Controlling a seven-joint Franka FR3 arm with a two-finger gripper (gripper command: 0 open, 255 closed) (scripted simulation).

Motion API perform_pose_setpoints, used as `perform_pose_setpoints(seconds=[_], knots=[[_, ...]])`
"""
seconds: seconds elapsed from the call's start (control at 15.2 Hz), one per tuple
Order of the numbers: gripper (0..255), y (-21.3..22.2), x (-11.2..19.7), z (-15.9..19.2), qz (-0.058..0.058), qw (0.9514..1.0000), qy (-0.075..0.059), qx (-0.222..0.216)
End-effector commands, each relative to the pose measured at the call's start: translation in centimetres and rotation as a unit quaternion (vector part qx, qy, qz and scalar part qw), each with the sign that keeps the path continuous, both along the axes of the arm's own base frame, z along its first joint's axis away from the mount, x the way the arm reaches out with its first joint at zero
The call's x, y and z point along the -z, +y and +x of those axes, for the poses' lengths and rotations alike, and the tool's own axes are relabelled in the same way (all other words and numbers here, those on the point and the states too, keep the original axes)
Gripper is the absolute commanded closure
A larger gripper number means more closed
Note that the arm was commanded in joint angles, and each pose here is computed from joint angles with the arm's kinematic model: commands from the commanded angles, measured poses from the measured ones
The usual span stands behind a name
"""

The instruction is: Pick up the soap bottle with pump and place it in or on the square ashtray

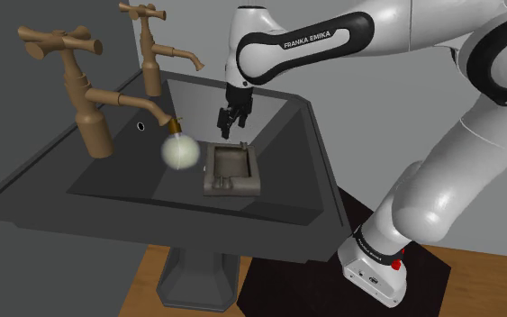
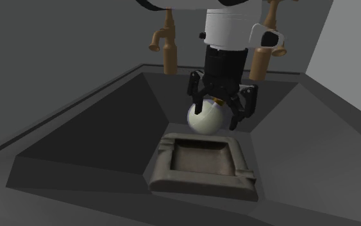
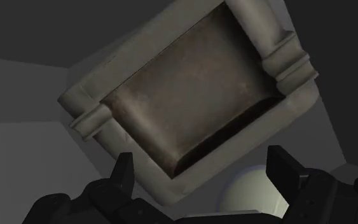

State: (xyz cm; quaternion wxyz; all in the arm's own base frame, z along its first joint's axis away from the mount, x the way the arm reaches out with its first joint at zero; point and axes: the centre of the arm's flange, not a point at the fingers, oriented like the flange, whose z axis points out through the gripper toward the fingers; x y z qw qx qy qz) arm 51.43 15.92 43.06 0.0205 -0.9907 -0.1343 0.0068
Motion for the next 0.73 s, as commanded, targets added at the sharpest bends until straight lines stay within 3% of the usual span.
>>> perform_pose_setpoints(seconds=[0.0, 0.66], knots=[[0, 1.9, 0.7, 1.5, 0.003, 0.9998, -0.011, -0.017], [0, 10.8, 2.7, 9.1, 0.015, 0.9928, -0.064, -0.1]])
